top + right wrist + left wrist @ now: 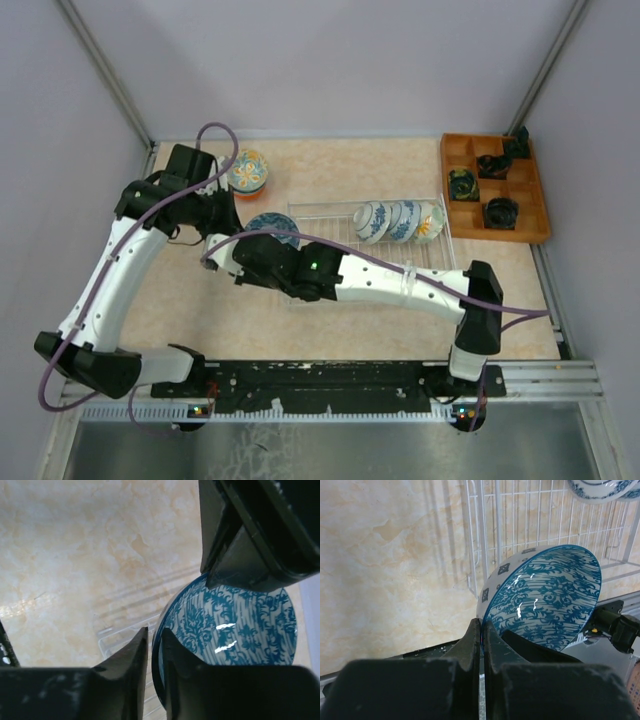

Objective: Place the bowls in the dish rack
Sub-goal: Place the bowl in the dish rack.

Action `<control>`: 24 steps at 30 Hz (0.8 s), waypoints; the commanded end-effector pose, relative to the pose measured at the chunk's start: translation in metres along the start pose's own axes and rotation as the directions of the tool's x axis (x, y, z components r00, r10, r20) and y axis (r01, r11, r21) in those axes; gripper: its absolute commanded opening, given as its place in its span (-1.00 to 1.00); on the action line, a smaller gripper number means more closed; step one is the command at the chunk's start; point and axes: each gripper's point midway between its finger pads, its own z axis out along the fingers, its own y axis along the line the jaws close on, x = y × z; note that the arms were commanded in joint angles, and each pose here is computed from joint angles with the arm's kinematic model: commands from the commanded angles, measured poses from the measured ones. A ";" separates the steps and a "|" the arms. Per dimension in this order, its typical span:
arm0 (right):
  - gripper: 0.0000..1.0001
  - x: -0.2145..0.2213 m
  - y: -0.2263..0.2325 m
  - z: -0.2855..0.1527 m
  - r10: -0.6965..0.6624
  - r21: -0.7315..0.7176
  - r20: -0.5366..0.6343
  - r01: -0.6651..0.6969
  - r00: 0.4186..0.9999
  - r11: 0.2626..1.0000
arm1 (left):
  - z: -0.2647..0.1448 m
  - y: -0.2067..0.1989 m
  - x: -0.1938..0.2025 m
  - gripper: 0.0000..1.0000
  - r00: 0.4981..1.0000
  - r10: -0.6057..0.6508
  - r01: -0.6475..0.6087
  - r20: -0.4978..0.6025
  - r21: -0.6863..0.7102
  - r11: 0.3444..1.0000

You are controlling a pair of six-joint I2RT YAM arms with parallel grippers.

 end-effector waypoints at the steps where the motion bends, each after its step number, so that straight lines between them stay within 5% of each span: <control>1: -0.78 -0.023 -0.012 -0.008 0.017 0.034 0.061 -0.019 0.998 0.999 | -0.007 -0.013 -0.010 -1.00 0.999 0.022 -0.024 0.032 0.053 0.998; 3: -1.00 -0.025 -0.013 -0.009 0.028 0.031 0.072 -0.030 0.997 0.999 | -0.006 -0.014 -0.012 -1.00 0.999 0.022 -0.024 0.040 0.054 0.998; 6: -1.00 -0.028 -0.014 -0.010 0.056 0.019 0.089 -0.058 0.995 0.998 | -0.004 -0.017 -0.019 -0.85 0.998 0.016 -0.020 0.062 0.062 0.998; 11: -1.00 -0.024 -0.023 -0.018 0.157 -0.008 0.114 -0.157 0.981 0.988 | -0.012 -0.029 -0.051 -0.20 0.988 0.010 -0.022 0.157 0.075 0.997; 16: -1.00 -0.015 -0.055 -0.042 0.301 -0.012 0.172 -0.303 0.938 0.953 | -0.026 -0.041 -0.095 0.00 0.966 0.017 -0.033 0.259 0.058 0.998; 19: -1.00 -0.006 -0.081 -0.053 0.411 -0.032 0.209 -0.414 0.887 0.910 | -0.028 -0.046 -0.111 0.12 0.955 0.017 -0.037 0.295 0.062 0.997; 24: -1.00 0.018 -0.118 -0.052 0.653 -0.143 0.239 -0.639 0.719 0.756 | -0.009 -0.051 -0.114 0.16 0.957 0.010 -0.041 0.291 0.100 0.994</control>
